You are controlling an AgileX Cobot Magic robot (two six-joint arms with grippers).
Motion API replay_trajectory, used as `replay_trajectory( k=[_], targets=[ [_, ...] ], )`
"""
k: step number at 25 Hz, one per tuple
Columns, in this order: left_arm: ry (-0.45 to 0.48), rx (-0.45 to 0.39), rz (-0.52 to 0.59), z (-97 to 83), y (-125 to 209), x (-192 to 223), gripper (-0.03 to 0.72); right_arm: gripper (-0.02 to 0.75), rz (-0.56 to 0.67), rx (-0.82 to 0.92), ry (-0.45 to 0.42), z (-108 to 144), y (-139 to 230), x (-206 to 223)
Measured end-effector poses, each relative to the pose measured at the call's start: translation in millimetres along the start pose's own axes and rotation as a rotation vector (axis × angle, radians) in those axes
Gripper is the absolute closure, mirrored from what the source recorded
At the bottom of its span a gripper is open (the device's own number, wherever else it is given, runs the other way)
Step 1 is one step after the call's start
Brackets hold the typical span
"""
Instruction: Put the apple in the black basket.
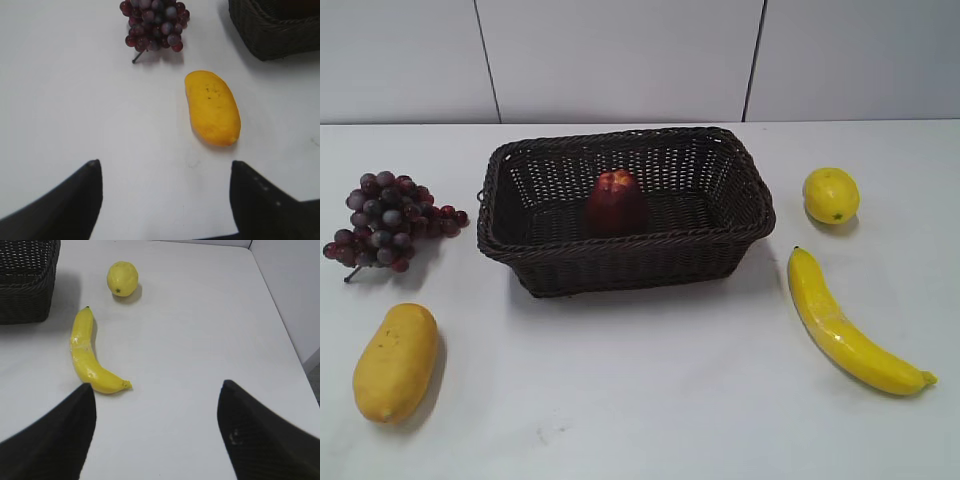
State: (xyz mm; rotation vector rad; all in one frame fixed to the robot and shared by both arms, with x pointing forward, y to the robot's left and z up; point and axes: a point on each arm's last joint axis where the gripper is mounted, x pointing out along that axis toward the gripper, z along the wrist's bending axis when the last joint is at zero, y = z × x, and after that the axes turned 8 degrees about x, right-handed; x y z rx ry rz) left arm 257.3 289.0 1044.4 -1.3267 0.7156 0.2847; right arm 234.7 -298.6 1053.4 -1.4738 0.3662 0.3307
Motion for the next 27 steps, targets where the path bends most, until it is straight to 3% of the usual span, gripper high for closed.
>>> replay_trajectory(
  k=[11,27],
  targets=[
    [-0.027,0.016,-0.153,-4.7,13.3,-18.5,0.099,0.167,0.000,0.000,0.000,0.0,0.0,0.0],
    [-0.090,-0.028,-0.155,-5.3,13.4,-18.7,0.099,0.167,0.000,0.000,0.000,0.0,0.0,0.0]
  ],
)
